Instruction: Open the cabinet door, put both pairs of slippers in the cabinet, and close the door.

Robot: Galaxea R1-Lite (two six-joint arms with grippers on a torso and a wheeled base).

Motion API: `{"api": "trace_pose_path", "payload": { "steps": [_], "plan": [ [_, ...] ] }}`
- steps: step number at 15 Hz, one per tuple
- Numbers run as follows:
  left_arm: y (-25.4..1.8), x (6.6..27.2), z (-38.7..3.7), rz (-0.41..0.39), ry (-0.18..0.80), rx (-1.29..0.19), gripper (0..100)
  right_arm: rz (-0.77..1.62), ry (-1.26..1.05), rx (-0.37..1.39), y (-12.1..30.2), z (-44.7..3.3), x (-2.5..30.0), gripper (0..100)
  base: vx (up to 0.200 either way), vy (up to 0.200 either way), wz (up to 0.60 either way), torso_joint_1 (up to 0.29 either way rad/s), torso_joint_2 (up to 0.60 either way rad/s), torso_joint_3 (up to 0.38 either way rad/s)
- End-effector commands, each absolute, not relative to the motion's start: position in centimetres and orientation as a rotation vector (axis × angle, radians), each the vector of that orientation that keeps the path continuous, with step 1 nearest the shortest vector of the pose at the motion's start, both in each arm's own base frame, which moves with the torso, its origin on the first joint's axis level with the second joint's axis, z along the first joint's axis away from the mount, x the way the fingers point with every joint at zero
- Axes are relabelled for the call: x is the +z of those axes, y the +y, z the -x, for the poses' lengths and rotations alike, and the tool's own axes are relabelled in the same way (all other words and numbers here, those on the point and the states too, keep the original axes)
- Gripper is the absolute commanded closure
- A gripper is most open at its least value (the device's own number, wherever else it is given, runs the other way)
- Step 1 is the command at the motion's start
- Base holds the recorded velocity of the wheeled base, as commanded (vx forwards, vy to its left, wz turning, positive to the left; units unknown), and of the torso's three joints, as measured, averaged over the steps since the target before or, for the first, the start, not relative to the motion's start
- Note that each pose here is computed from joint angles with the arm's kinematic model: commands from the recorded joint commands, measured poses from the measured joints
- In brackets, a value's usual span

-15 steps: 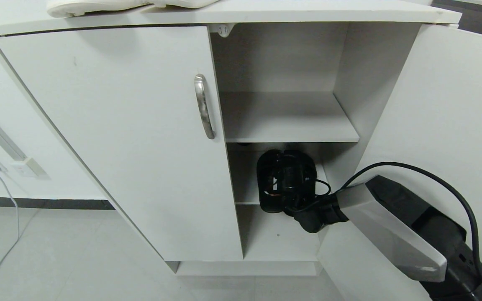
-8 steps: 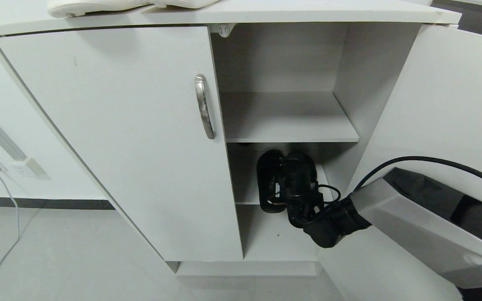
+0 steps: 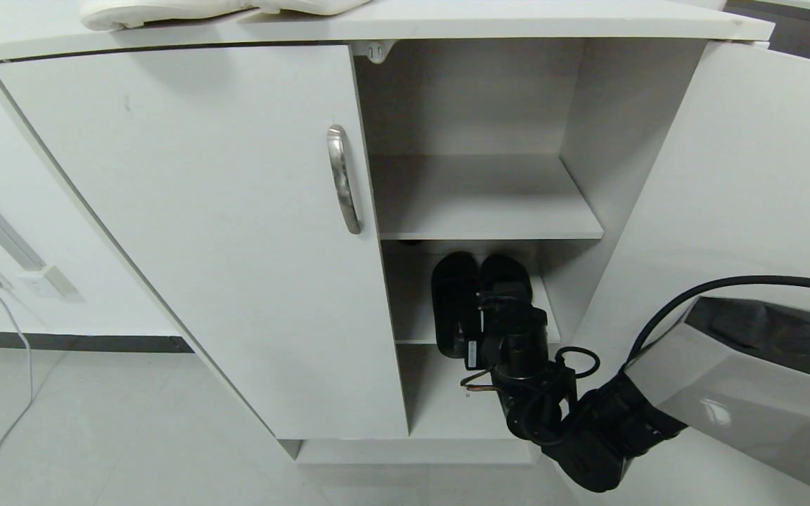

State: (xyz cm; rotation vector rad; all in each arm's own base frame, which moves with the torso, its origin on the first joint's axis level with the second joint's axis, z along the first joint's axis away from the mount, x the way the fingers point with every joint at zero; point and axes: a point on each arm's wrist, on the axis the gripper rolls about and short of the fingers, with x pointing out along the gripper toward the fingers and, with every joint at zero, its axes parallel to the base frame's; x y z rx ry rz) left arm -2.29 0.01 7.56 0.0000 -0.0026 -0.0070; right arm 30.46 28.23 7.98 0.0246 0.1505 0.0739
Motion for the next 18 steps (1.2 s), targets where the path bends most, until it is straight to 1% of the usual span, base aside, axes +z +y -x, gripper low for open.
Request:
{"api": "trace_pose_path", "payload": {
  "steps": [1,3,12,18],
  "plan": [
    [0.0,7.6,2.3,0.0,-0.002,-0.008,100,-0.022,0.152,0.083,28.0,-29.6,8.4,0,0.0,0.0,0.0,0.0,0.0,0.0],
    [0.0,7.6,2.3,0.0,-0.002,-0.008,100,-0.017,0.157,0.087,28.1,-29.4,8.2,0,0.0,0.0,0.0,0.0,0.0,0.0],
    [0.0,7.6,2.3,0.002,-0.002,-0.008,100,-0.001,0.171,0.108,28.6,-28.5,7.8,0,-0.2,0.0,0.0,0.001,0.0,0.002],
    [0.0,7.6,2.3,0.002,-0.002,-0.006,100,0.006,0.178,0.105,28.4,-28.4,7.5,0,0.0,0.0,0.0,0.0,0.0,0.0]
  ]
}}
